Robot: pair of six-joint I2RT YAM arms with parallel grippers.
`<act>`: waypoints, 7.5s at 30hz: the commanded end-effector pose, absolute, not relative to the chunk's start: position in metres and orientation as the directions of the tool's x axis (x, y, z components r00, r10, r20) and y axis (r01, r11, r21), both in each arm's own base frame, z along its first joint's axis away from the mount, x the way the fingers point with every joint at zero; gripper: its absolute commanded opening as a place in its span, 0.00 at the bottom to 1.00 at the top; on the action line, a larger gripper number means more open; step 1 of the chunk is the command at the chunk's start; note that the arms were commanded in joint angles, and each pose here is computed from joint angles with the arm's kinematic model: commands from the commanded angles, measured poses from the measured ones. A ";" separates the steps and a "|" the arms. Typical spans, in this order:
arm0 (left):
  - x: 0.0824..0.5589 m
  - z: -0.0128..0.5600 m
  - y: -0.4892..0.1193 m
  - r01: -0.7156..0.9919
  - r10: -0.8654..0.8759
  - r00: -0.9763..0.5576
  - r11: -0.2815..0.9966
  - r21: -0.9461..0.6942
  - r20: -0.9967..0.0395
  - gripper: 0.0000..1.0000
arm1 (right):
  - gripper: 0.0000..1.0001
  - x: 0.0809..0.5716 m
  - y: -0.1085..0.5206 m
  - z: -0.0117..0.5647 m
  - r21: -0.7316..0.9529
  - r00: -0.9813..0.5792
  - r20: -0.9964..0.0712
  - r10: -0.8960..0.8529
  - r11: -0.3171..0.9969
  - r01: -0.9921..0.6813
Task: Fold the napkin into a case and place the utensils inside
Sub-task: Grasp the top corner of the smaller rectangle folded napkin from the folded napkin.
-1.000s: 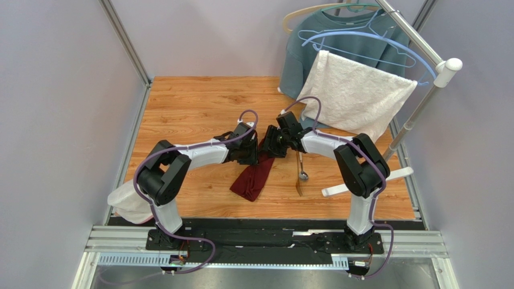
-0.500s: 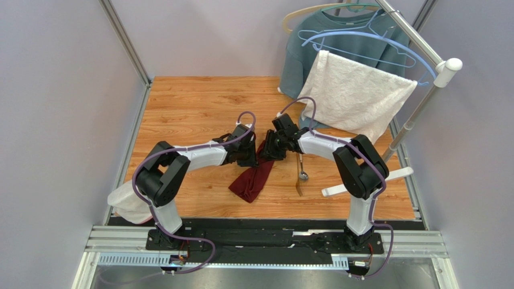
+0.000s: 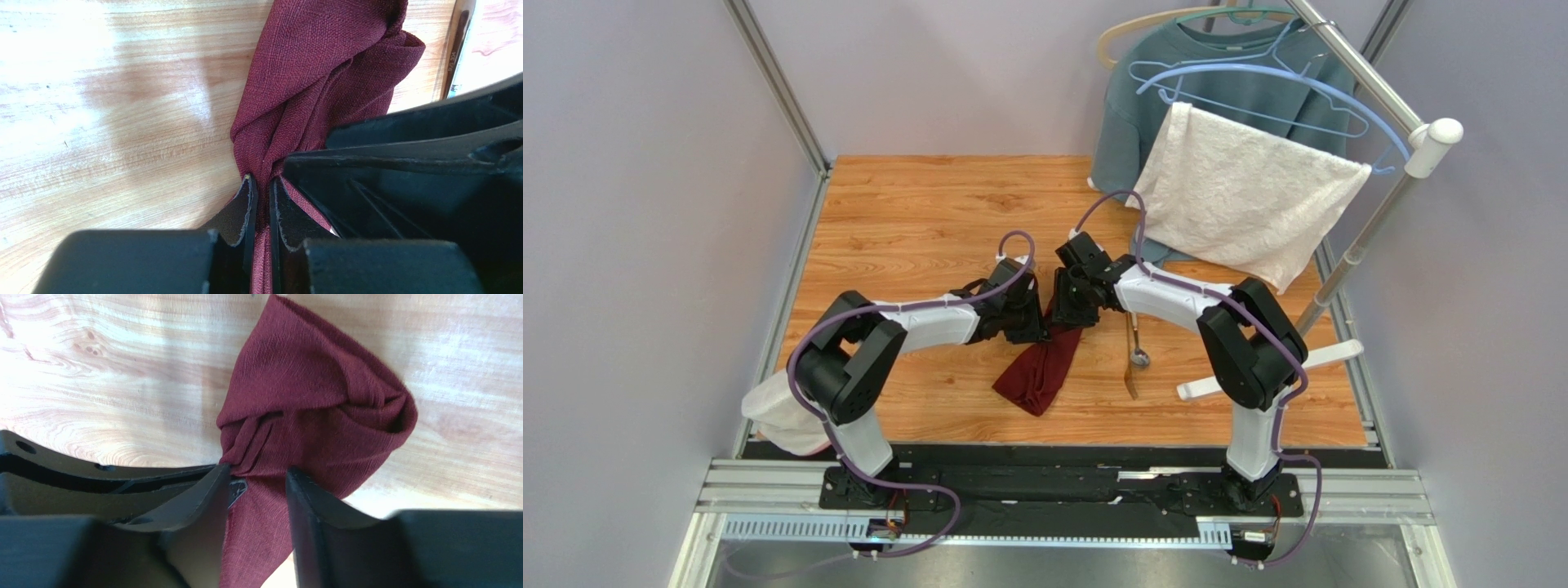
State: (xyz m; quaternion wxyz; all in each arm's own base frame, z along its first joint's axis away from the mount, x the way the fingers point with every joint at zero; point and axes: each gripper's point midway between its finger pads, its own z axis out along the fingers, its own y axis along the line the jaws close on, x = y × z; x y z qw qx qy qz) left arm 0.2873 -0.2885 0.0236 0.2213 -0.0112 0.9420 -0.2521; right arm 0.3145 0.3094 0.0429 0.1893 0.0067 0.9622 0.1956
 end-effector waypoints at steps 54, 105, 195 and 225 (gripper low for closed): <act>0.310 0.098 -0.263 0.206 -0.094 -0.751 0.907 -0.367 -0.654 0.20 | 0.00 0.332 0.298 0.042 0.346 -0.838 -0.545 -0.025 0.904 -0.253; 0.333 0.085 -0.327 0.427 0.057 -0.684 0.840 -0.336 -0.728 0.00 | 0.00 0.314 0.296 0.062 0.518 -0.913 -0.408 -0.017 0.819 -0.247; 0.285 0.066 -0.273 0.205 -0.016 -0.845 0.914 -0.351 -0.534 0.99 | 0.05 0.343 0.358 0.029 0.736 -0.928 -0.291 0.234 0.675 -0.061; 0.264 0.014 -0.257 0.101 -0.122 -0.876 0.900 -0.424 -0.467 0.00 | 0.27 0.348 0.339 0.099 0.737 -0.937 -0.341 0.075 0.640 -0.217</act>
